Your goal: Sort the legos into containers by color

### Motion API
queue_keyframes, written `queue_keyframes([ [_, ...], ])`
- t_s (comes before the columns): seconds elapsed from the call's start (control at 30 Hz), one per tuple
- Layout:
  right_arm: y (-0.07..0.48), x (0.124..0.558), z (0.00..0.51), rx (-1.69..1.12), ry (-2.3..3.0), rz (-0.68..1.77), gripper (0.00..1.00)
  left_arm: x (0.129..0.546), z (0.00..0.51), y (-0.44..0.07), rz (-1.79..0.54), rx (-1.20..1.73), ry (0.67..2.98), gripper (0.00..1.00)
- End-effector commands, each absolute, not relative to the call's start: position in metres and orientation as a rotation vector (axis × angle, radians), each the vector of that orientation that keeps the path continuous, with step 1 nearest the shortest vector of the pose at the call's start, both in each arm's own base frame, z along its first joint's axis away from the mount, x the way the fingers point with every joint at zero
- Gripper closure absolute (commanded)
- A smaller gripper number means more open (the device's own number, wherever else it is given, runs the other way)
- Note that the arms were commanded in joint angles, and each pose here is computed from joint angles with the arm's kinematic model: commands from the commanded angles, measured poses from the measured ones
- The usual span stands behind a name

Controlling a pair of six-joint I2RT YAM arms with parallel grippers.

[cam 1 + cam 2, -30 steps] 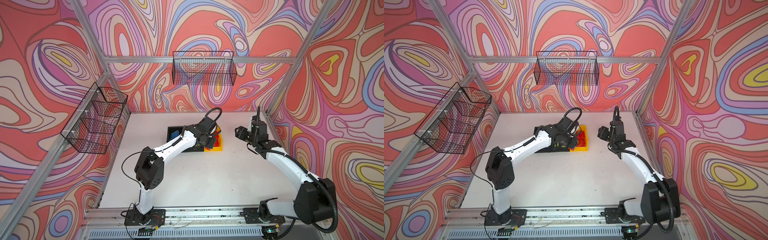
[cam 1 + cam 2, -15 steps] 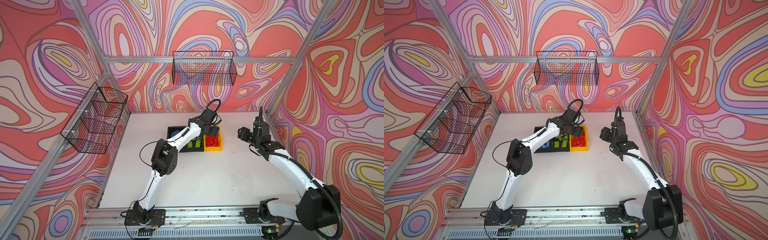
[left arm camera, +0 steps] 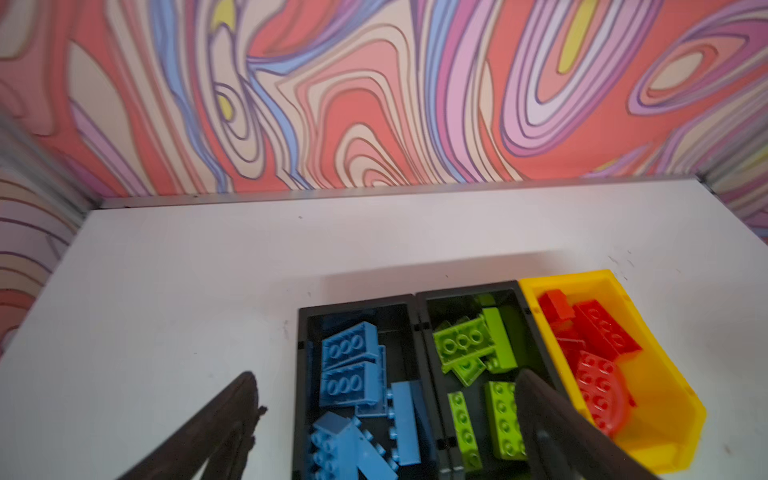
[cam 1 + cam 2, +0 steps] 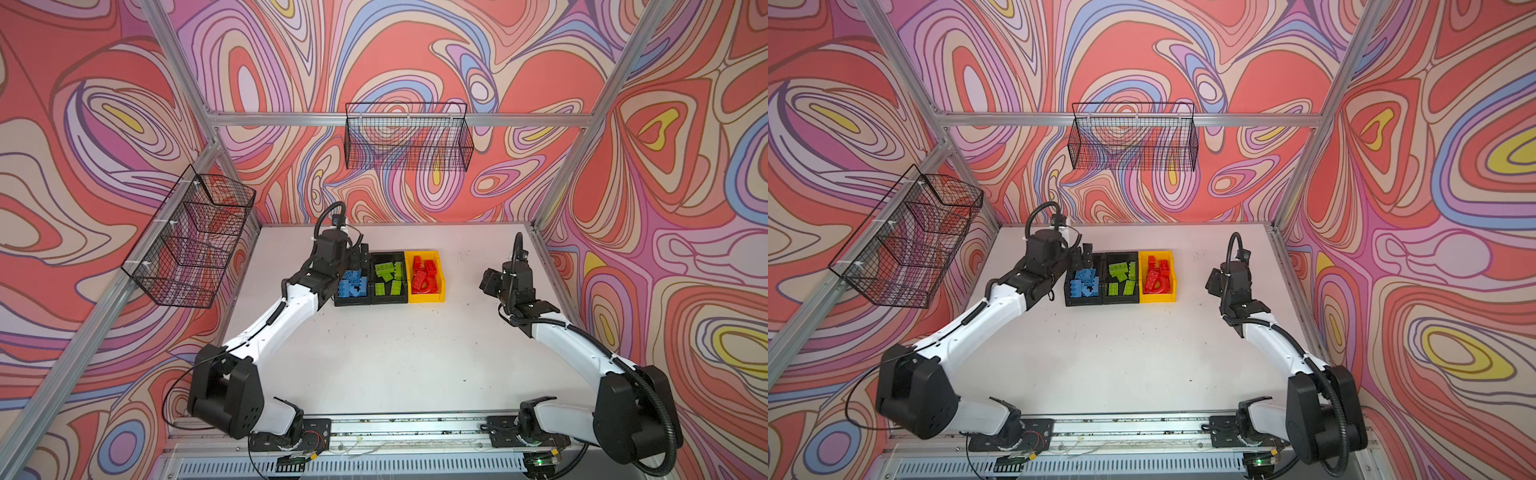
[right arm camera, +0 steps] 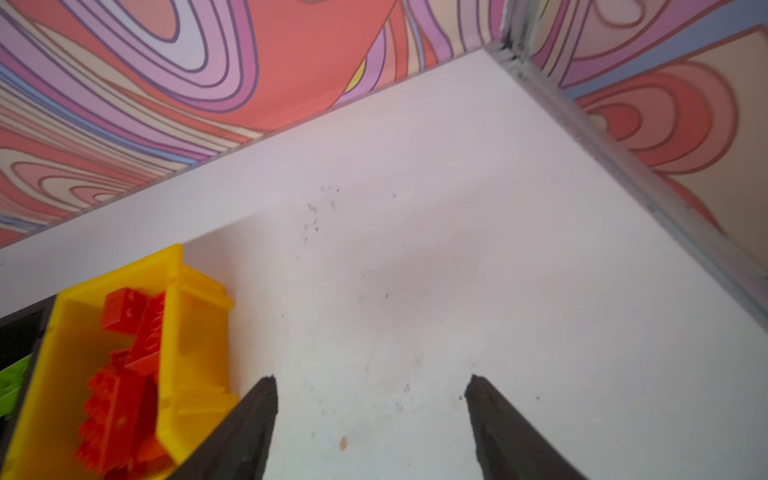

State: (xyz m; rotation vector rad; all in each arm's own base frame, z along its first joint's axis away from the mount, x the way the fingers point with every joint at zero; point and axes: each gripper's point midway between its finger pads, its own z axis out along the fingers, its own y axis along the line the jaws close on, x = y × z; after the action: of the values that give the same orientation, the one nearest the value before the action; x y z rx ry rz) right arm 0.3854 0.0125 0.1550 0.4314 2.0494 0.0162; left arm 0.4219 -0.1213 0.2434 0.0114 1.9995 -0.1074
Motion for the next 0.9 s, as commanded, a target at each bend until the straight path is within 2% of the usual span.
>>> queue_keyframes([
  [0.0,-0.015,0.395,0.174,0.465,1.825,-0.133,0.21,0.405,0.217,-0.075,0.068,-0.12,1.954,0.0],
  [0.17,-0.021,0.398,0.145,0.422,1.837,-0.224,0.19,0.367,0.172,-0.022,0.242,-0.27,2.006,0.0],
  [0.3,-0.024,0.394,0.134,0.429,1.771,-0.222,0.19,0.351,0.164,0.007,0.389,-0.335,1.94,0.0],
  [0.47,-0.021,0.4,0.119,0.379,1.801,-0.248,0.18,0.348,0.152,0.02,0.463,-0.29,1.867,0.0],
  [0.6,-0.017,0.399,0.131,0.293,1.737,-0.261,0.18,0.349,0.134,0.031,0.445,-0.334,1.779,0.0],
  [0.8,-0.016,0.402,0.122,0.235,1.691,-0.241,0.16,0.372,0.125,0.032,0.461,-0.242,1.76,0.0],
  [0.87,-0.019,0.405,0.118,0.242,1.712,-0.198,0.16,0.377,0.116,0.023,0.42,-0.191,1.825,0.0],
])
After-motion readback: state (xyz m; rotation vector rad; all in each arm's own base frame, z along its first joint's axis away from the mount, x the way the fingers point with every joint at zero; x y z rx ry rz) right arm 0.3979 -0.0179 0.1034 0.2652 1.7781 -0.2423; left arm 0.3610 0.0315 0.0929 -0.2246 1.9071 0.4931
